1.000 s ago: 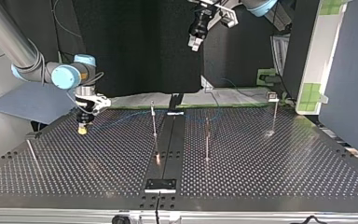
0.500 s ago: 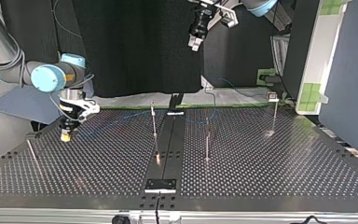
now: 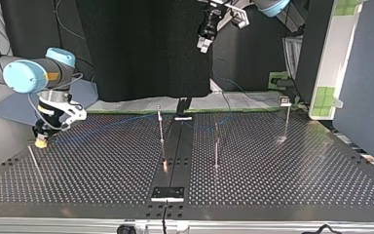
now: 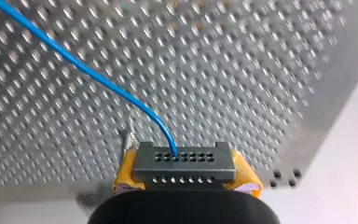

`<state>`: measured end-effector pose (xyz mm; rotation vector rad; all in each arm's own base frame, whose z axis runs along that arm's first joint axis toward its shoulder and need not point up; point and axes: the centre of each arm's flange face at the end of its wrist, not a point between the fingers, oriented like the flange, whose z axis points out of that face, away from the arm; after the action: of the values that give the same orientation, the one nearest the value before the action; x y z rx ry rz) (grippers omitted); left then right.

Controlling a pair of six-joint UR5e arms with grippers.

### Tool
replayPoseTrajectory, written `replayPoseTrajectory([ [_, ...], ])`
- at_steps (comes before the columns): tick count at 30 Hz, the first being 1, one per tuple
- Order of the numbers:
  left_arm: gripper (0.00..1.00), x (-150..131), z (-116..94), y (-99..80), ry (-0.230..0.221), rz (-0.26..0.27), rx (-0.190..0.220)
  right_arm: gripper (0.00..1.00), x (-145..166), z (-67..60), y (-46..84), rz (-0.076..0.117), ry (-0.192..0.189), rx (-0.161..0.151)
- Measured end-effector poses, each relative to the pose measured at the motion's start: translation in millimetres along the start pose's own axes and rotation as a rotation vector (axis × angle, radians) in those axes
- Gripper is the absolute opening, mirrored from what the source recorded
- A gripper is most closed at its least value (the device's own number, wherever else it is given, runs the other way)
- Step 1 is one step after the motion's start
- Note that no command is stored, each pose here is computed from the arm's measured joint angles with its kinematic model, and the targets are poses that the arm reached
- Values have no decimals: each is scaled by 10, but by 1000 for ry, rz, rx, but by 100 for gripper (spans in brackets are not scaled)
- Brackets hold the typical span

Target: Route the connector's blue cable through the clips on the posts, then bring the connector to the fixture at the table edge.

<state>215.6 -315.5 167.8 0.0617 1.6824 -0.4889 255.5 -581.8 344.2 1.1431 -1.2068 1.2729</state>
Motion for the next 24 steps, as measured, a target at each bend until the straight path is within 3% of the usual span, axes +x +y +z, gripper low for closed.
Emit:
replayPoseTrajectory([
  [12,100,-54,-26,-8,-1,7,1,0,177,-316,348,-9,-69,-66],
  [19,100,-49,-33,-3,6,13,-2,0,85,-326,497,-7,-67,-89],
  [24,100,-49,-34,-1,6,13,-3,0,63,-256,624,-3,-53,-109],
])
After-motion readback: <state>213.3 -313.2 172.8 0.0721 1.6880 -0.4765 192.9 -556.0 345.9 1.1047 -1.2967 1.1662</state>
